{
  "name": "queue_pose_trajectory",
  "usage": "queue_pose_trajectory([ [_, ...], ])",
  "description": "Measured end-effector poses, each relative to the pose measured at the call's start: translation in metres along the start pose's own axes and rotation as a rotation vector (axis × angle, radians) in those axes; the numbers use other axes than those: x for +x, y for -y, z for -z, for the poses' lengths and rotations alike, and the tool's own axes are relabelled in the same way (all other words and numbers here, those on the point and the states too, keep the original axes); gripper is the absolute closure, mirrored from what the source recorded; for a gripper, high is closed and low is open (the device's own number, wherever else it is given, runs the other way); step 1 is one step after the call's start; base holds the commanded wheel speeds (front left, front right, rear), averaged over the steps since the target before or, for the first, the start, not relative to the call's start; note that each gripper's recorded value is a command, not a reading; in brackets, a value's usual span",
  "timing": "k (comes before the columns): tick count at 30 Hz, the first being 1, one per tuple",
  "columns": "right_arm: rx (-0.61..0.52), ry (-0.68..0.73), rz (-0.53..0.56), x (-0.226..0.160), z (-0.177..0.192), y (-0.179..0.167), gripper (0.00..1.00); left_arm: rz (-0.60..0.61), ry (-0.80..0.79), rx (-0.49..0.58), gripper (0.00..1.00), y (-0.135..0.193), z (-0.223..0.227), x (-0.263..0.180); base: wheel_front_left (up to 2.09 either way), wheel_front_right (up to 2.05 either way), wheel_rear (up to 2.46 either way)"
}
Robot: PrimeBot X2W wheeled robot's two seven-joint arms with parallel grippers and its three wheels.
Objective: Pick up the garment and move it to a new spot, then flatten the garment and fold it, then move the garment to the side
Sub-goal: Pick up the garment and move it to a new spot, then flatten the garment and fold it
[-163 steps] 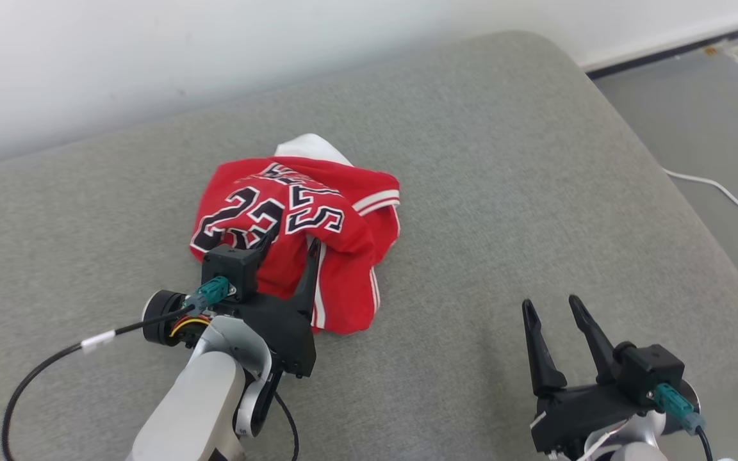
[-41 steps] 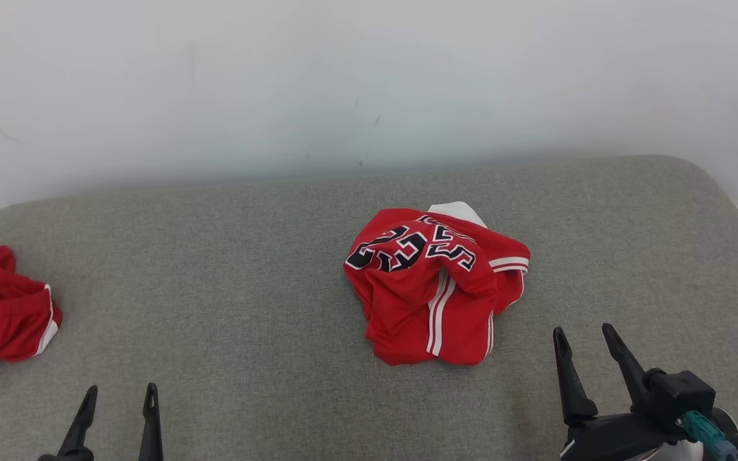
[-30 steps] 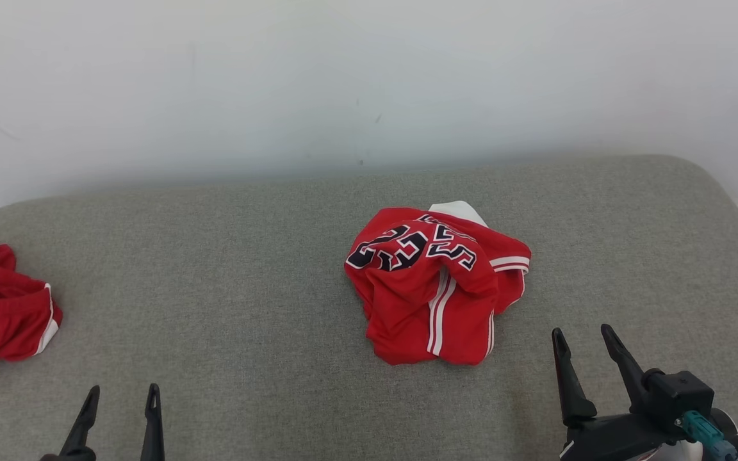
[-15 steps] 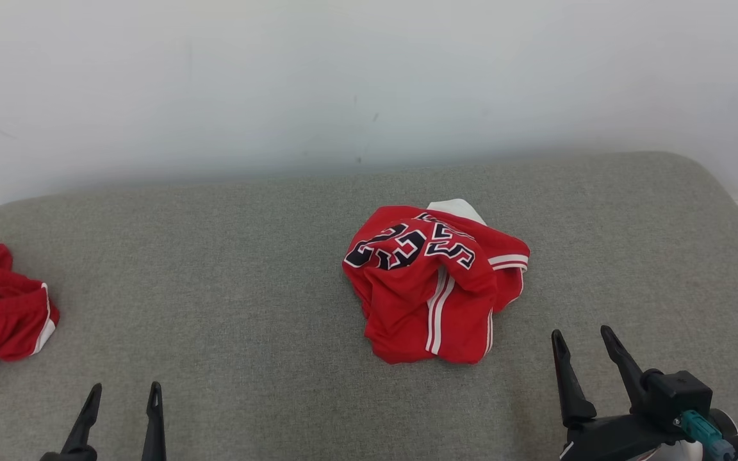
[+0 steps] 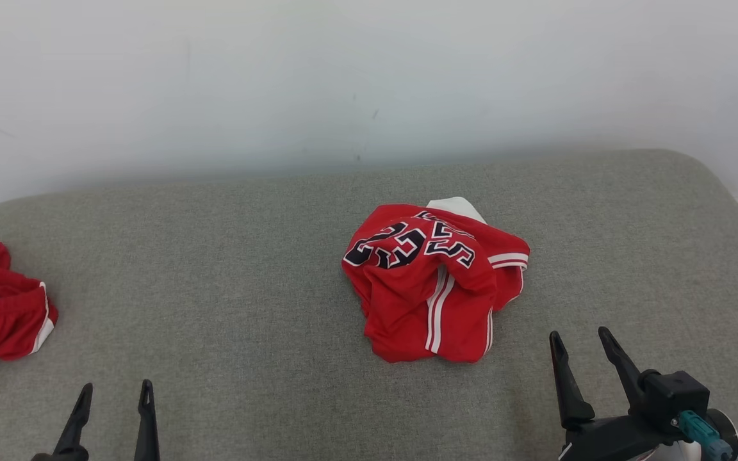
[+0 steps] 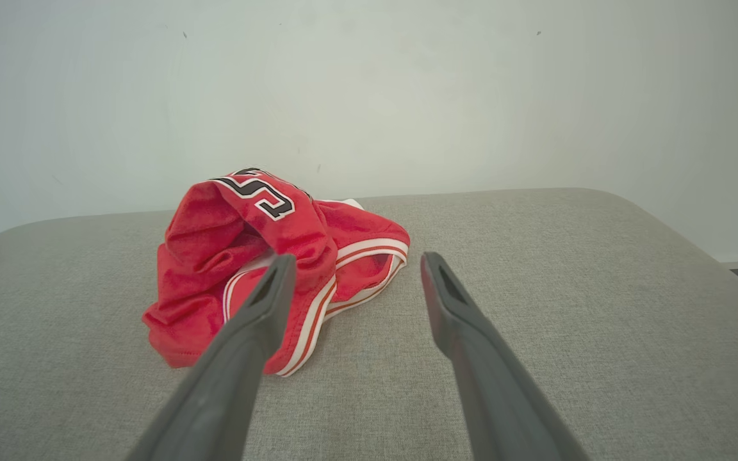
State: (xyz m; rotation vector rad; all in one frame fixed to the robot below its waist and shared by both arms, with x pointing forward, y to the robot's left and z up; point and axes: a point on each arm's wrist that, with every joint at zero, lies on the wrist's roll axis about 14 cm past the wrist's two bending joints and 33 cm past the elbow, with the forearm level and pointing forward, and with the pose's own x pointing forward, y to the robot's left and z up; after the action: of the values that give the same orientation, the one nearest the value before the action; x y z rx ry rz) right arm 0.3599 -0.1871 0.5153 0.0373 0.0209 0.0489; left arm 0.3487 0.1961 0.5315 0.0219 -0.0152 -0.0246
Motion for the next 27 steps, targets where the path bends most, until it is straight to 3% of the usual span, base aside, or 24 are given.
queue_pose_trajectory([
  [27,-0.001,0.007,-0.010,-0.0016,-0.0031,-0.0035,0.00,-0.029,0.024,-0.017,0.00,-0.0052,-0.0059,-0.0026,0.00,0.00,0.00],
])
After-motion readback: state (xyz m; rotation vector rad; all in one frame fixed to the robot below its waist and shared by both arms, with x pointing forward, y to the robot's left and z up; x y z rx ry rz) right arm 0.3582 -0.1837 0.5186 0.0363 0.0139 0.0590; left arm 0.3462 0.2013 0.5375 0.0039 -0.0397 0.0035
